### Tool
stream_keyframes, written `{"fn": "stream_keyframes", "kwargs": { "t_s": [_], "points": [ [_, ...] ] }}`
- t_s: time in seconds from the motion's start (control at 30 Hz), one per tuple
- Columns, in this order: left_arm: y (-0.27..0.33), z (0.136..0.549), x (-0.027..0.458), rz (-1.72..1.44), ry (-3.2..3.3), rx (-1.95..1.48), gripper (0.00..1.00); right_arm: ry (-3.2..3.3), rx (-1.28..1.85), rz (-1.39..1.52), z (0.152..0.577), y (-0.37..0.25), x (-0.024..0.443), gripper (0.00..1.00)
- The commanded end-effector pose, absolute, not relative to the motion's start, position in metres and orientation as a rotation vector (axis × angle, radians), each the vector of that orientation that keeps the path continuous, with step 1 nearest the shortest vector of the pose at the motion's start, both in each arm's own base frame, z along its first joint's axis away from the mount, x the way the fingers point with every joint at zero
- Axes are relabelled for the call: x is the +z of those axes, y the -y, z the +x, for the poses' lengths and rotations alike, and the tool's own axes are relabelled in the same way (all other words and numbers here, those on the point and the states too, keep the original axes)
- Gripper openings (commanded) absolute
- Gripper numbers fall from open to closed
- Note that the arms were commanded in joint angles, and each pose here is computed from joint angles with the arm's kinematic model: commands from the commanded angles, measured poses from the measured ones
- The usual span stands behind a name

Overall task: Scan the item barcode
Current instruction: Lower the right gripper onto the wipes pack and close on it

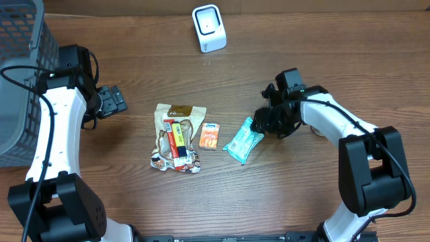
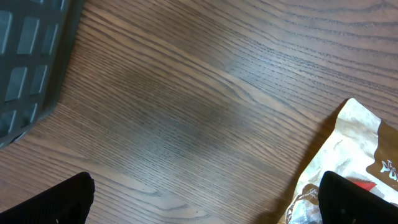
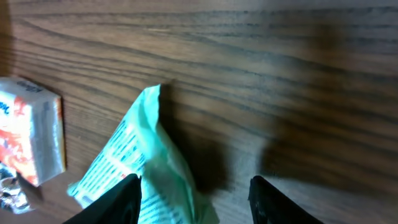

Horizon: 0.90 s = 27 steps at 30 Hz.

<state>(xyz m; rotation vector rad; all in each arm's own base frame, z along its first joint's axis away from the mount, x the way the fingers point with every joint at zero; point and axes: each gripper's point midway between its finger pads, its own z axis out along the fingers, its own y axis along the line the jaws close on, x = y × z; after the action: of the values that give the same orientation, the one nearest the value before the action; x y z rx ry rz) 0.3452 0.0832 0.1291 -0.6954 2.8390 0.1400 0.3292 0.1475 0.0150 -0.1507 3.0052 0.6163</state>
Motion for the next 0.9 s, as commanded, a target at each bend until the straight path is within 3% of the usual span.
{"fn": "stream_keyframes", "kwargs": {
  "t_s": [0.0, 0.13, 0.3, 0.47, 0.87],
  "points": [
    [-0.084, 0.349, 0.13, -0.672, -2.838, 0.143, 1.0, -3.018, 0.614, -0.143, 0.319, -0.144, 0.005, 0.54],
    [-0.084, 0.349, 0.13, -0.672, -2.838, 0.143, 1.0, -3.029, 0.661, -0.143, 0.311, -0.147, 0.0, 0.45],
    [-0.084, 0.349, 0.13, -0.672, -2.838, 0.143, 1.0, -2.995, 0.842, -0.156, 0.31, -0.165, 0.012, 0.05],
    [-0.084, 0.349, 0.13, -0.672, -2.838, 0.143, 1.0, -2.908, 1.16, -0.127, 0.322, -0.184, 0.056, 0.04],
    [-0.084, 0.349, 0.13, -0.672, -2.838, 0.143, 1.0, -2.775, 1.123, -0.427, 0.315, -0.173, 0.156, 0.04]
  ]
}}
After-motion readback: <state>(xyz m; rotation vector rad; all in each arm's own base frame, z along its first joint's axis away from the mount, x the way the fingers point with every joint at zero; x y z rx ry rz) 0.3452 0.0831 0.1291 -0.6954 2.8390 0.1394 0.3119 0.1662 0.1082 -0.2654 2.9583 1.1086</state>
